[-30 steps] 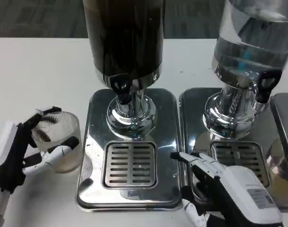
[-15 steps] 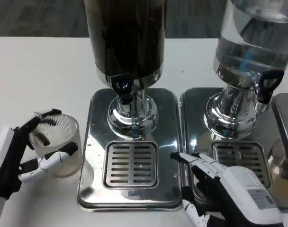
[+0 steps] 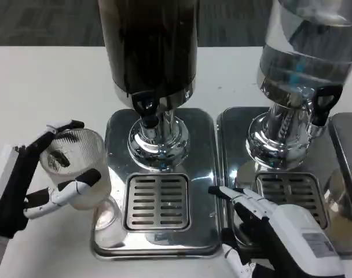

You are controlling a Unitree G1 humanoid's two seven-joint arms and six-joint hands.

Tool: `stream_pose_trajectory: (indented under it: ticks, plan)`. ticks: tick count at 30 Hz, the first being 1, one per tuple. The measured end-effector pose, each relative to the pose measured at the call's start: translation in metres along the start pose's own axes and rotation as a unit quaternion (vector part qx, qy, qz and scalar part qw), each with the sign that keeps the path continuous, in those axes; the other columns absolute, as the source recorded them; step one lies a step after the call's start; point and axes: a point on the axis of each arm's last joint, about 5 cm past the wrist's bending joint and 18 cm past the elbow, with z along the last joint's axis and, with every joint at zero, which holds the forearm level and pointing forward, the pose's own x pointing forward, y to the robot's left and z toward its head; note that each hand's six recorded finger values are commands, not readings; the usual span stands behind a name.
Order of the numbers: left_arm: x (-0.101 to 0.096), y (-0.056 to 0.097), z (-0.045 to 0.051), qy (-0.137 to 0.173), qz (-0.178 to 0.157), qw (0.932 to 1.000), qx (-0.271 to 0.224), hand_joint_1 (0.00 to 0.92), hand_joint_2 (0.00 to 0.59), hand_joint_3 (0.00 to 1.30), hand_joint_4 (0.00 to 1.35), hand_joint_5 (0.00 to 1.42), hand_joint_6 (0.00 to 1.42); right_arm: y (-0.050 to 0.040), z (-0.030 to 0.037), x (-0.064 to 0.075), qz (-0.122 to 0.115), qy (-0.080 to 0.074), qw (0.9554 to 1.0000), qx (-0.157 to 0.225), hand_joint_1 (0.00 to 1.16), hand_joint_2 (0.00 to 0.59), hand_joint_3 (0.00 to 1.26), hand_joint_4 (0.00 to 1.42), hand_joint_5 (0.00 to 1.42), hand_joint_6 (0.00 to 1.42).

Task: Grasp the cup under the faucet to collect the drink, then remove the cup.

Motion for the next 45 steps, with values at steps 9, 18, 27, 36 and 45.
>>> stream_pose_trajectory:
  ticks: [9, 18, 27, 36, 45]
  plan:
    - [0.010, -0.005, 0.0039, -0.016, -0.025, 0.9995, -0.007, 0.353, 0.184, 0.39, 0.43, 0.70, 0.84, -0.0007, 0.0038, -0.002, -0.009, -0.003, 1.0000, 0.004, 0.49, 0.575, 0.17, 0.19, 0.13, 0.19]
    - [0.017, -0.023, 0.0116, -0.030, -0.060, 0.9973, -0.031, 0.366, 0.186, 0.39, 0.43, 0.70, 0.83, 0.0012, 0.0065, -0.003, -0.011, -0.001, 0.9999, 0.010, 0.46, 0.574, 0.16, 0.19, 0.13, 0.21]
    - [0.023, -0.031, 0.0159, -0.038, -0.073, 0.9957, -0.041, 0.385, 0.185, 0.39, 0.42, 0.68, 0.81, 0.0036, 0.0087, -0.004, -0.016, 0.004, 0.9998, 0.011, 0.45, 0.573, 0.16, 0.19, 0.14, 0.21]
    - [0.032, -0.037, 0.0201, -0.048, -0.104, 0.9923, -0.048, 0.399, 0.185, 0.37, 0.41, 0.65, 0.77, 0.0041, 0.0093, -0.006, -0.016, 0.008, 0.9998, 0.012, 0.44, 0.561, 0.16, 0.19, 0.14, 0.21]
    - [0.042, -0.039, 0.0230, -0.060, -0.124, 0.9893, -0.046, 0.393, 0.181, 0.32, 0.35, 0.59, 0.66, 0.0038, 0.0098, -0.006, -0.017, 0.008, 0.9997, 0.014, 0.44, 0.555, 0.16, 0.19, 0.15, 0.21]
